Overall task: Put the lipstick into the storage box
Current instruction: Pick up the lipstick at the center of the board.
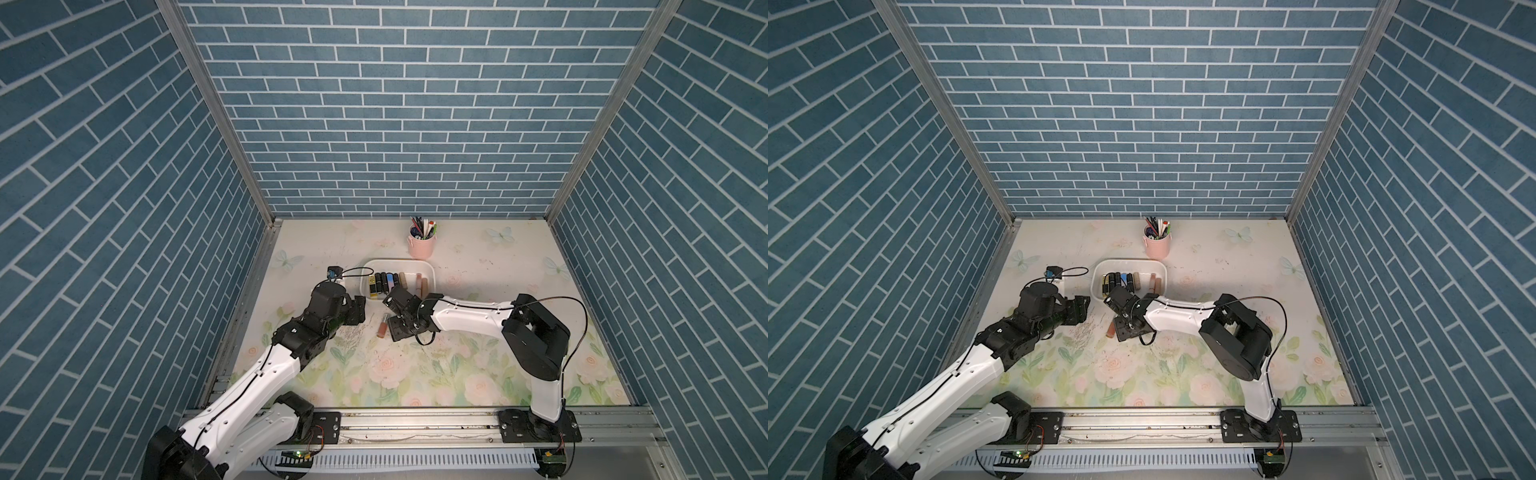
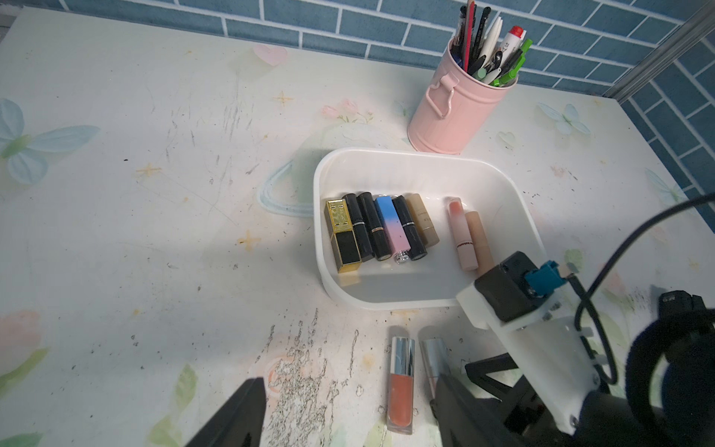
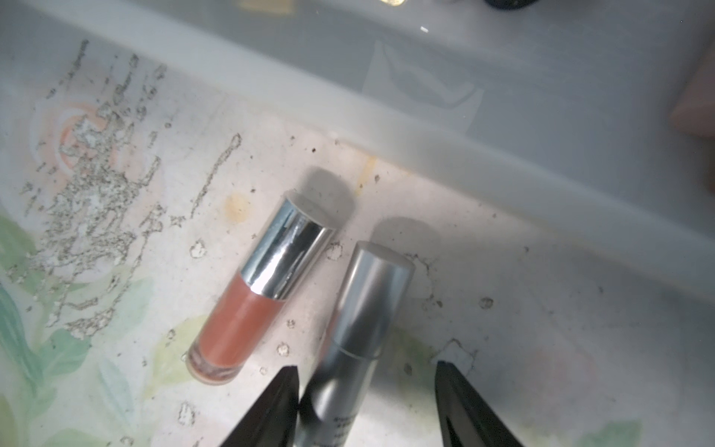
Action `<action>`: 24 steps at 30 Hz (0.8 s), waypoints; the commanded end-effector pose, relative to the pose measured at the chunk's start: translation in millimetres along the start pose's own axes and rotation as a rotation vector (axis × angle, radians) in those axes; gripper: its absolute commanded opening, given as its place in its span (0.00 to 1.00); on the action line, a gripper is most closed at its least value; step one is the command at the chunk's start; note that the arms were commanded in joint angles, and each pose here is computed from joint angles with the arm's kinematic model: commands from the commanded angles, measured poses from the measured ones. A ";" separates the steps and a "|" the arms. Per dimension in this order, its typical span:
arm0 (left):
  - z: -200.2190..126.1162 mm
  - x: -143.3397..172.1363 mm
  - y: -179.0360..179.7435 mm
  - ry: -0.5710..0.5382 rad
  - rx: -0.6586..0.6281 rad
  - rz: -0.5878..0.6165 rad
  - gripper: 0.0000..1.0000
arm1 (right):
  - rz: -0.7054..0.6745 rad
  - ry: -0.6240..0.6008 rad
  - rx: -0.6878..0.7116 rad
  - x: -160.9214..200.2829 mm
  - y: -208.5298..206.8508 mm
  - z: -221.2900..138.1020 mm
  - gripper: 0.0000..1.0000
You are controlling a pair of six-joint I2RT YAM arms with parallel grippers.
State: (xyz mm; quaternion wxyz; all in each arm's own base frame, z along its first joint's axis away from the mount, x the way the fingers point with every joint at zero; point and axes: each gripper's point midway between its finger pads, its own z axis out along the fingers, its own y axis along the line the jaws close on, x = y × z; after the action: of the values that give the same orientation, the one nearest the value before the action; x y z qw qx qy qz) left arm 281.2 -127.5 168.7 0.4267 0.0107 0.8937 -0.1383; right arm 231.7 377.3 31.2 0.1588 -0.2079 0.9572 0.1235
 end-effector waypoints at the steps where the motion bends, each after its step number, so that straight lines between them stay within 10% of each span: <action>1: 4.0 10.0 4.3 0.023 -0.007 0.006 0.75 | 0.005 0.015 0.034 5.7 -9.3 -0.5 0.59; 24: 10.7 18.0 3.2 0.053 0.004 0.001 0.75 | -0.020 0.062 0.070 18.3 -17.9 13.8 0.45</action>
State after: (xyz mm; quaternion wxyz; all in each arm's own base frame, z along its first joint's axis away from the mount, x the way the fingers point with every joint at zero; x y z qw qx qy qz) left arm 278.4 -130.3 150.0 0.4036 0.0169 0.9041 -0.1394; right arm 229.1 372.5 23.5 0.1503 -0.2101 0.9594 0.1132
